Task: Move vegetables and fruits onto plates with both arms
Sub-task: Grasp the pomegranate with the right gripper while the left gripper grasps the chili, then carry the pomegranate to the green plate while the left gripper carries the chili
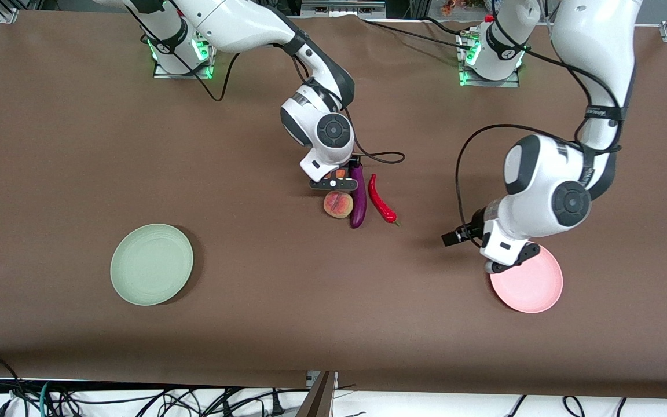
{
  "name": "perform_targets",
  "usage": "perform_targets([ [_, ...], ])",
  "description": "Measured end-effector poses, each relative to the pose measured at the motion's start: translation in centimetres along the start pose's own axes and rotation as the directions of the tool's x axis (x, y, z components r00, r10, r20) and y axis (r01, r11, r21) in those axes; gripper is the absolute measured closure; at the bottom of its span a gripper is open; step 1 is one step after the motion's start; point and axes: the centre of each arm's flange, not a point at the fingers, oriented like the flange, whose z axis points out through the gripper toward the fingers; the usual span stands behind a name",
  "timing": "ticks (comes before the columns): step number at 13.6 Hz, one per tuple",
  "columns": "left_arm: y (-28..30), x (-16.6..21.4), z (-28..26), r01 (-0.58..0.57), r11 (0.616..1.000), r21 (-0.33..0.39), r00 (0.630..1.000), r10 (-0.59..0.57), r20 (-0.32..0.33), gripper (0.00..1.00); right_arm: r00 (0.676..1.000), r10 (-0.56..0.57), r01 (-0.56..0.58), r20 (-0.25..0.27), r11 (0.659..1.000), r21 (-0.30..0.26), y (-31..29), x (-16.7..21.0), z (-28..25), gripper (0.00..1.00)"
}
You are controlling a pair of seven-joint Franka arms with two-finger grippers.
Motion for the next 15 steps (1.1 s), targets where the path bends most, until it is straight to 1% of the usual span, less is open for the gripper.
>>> perform_targets([
  [2, 1.8, -1.3, 2.1, 0.080, 0.997, 0.005, 0.997, -0.080, -0.002, 0.00, 1.000, -0.009, 0.009, 0.005, 1.000, -0.013, 0.8, 0.6, -1.8, 0.18],
  [4, 3.3, -2.8, 4.3, 0.118, 0.993, 0.024, 0.993, -0.118, 0.008, 0.00, 0.999, -0.040, 0.041, 0.035, 0.998, -0.040, 3.6, 2.1, -6.0, 0.18],
  [6, 4.2, -4.0, 6.3, 0.118, 0.992, 0.048, 0.993, -0.120, 0.023, 0.00, 0.993, -0.083, 0.087, 0.080, 0.995, -0.053, 9.2, 5.0, -10.4, 0.18],
  [7, 4.6, -4.7, 7.5, 0.111, 0.992, 0.061, 0.993, -0.113, 0.031, 0.00, 0.989, -0.106, 0.112, 0.105, 0.992, -0.049, 13.1, 7.1, -12.0, 0.18],
  [9, 6.0, -6.7, 10.4, 0.093, 0.992, 0.084, 0.995, -0.096, 0.040, 0.00, 0.980, -0.143, 0.146, 0.136, 0.989, -0.013, 22.1, 12.0, -13.5, 0.18],
  [10, 6.7, -7.9, 12.0, 0.091, 0.992, 0.091, 0.995, -0.095, 0.038, 0.00, 0.977, -0.160, 0.161, 0.138, 0.987, 0.004, 26.8, 14.3, -13.6, 0.18],
  [11, 7.2, -9.0, 13.3, 0.086, 0.992, 0.095, 0.995, -0.090, 0.035, 0.00, 0.974, -0.179, 0.181, 0.136, 0.983, -0.001, 31.2, 16.0, -13.5, 0.18],
  [12, 7.6, -9.9, 14.3, 0.077, 0.992, 0.096, 0.996, -0.080, 0.031, 0.05, 0.974, -0.190, 0.195, 0.127, 0.980, -0.029, 35.1, 17.5, -13.2, 0.18],
  [13, 7.9, -10.7, 15.3, 0.078, 0.992, 0.097, 0.996, -0.080, 0.026, 0.05, 0.976, -0.187, 0.193, 0.108, 0.980, -0.056, 38.3, 18.7, -12.9, 0.18],
  [14, 8.3, -11.5, 16.2, 0.080, 0.992, 0.097, 0.996, -0.082, 0.020, 0.12, 0.980, -0.182, 0.188, 0.085, 0.980, -0.068, 40.7, 19.7, -12.5, 0.18],
  [15, 8.7, -12.4, 17.1, 0.072, 0.992, 0.099, 0.997, -0.074, 0.018, 0.24, 0.981, -0.186, 0.190, 0.058, 0.980, -0.066, 42.8, 20.7, -12.0, 0.18],
])
